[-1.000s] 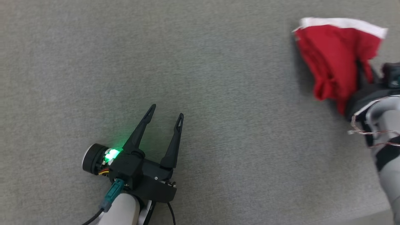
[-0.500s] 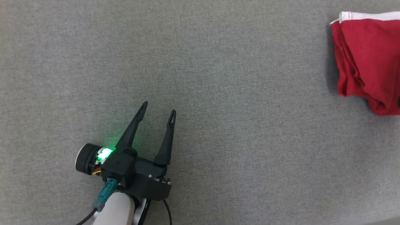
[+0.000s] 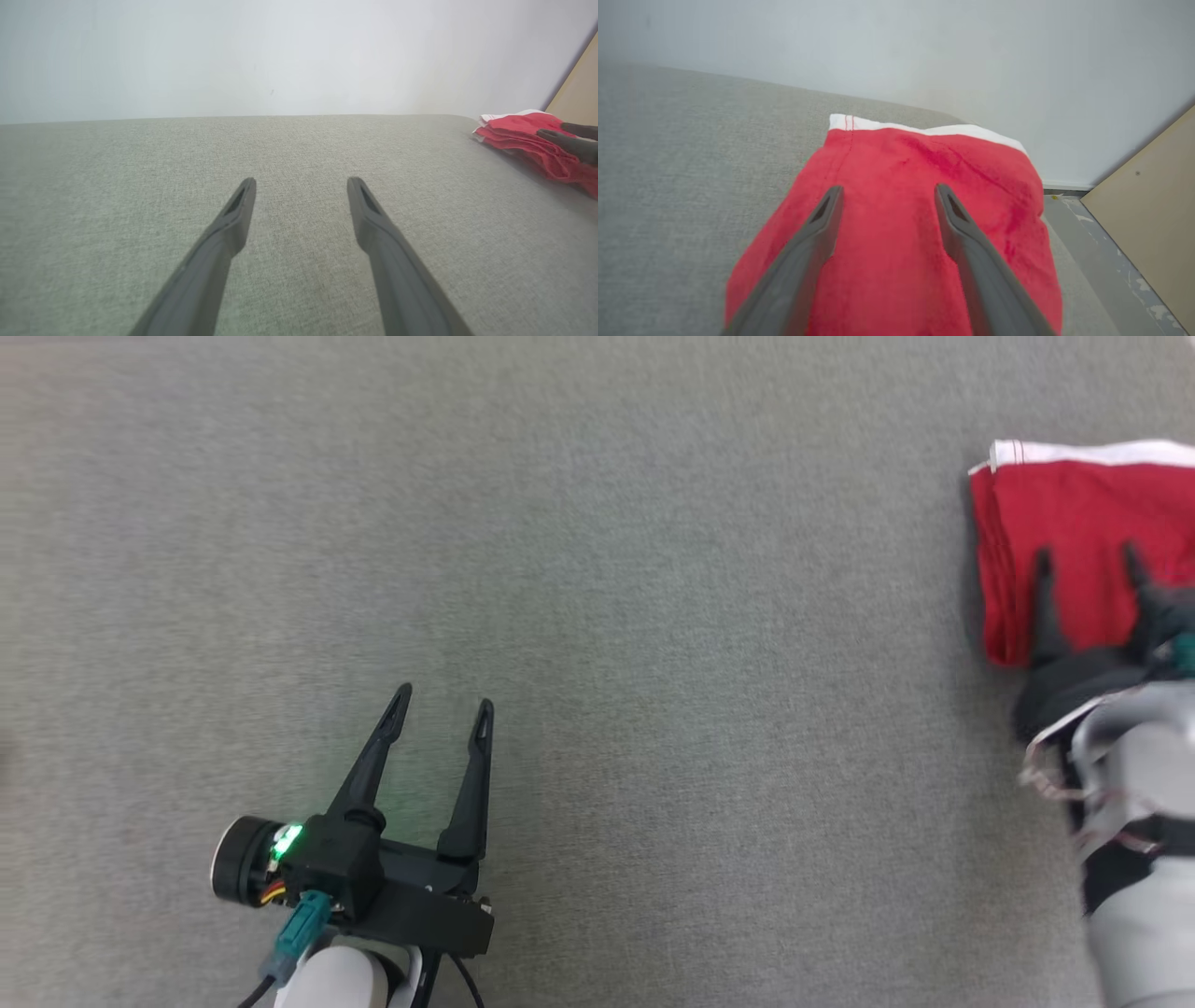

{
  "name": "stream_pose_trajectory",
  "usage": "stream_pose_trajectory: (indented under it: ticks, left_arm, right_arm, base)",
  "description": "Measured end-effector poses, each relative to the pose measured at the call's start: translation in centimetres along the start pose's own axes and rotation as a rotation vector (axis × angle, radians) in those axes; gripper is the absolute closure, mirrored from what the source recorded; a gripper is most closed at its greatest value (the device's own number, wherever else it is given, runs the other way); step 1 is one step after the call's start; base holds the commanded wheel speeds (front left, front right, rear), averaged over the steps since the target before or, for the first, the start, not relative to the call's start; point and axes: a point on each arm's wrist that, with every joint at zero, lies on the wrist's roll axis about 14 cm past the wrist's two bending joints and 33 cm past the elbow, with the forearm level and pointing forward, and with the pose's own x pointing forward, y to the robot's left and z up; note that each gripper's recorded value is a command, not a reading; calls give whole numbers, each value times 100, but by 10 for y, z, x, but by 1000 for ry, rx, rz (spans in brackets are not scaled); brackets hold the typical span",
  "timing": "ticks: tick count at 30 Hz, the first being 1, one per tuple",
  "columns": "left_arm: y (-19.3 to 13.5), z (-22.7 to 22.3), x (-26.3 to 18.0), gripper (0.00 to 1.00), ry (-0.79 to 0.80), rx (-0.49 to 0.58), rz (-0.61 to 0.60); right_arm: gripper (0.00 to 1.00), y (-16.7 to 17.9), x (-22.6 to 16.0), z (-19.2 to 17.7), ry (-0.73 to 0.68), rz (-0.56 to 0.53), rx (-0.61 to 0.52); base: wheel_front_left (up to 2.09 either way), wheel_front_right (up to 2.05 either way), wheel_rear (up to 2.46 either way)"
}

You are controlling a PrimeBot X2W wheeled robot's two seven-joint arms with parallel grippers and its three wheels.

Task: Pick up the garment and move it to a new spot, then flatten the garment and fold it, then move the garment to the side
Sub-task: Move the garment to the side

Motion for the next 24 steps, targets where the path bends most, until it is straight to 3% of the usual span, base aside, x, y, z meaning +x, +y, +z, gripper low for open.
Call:
stream_pose_trajectory:
  ticks: [8,16,24]
  left_arm:
    - [20,17,-32,0,-18,0,108]
    - [47,31,-78,0,-31,18,251]
    - [67,44,-124,0,-55,38,362]
  right_arm:
    - [0,52,-36,-6,-12,85,152]
    - [0,100,-86,5,-64,212,226]
    - [0,111,-132,19,-137,244,317]
  base:
    - [0,0,0]
    - [0,0,0]
    - [0,0,0]
